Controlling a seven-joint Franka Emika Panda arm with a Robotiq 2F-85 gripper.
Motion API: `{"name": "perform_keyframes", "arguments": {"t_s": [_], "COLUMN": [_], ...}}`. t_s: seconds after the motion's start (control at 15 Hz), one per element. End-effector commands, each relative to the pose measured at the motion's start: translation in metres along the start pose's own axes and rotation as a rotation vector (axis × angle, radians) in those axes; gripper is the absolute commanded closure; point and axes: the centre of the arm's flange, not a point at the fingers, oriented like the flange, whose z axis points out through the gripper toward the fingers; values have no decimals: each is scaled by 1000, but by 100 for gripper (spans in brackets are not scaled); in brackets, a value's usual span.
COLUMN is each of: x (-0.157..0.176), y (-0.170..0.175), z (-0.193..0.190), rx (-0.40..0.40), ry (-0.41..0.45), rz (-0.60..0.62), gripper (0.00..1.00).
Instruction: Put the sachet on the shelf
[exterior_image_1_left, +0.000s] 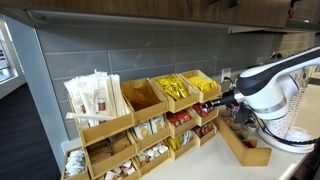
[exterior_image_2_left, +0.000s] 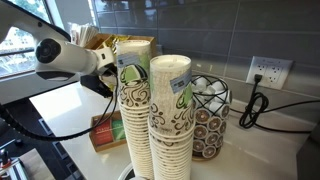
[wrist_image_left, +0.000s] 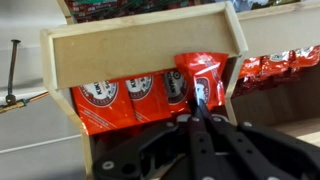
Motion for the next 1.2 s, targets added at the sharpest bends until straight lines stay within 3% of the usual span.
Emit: {"name": "perform_keyframes", "arguments": {"t_s": [0.0,0.6,0.73,0.8,0.93,1.13], "x": [-22,-29,-32,-33,-32,-23], "y": [7,13,14,15,16,16], "z": [17,24,25,25,19,8], "rx": [24,36,48,62,76,110], "ry": [77,197,188,168,128,84], "rz": [20,18,6,5,5,-9], "gripper": [100,100,100,74,68,45]}}
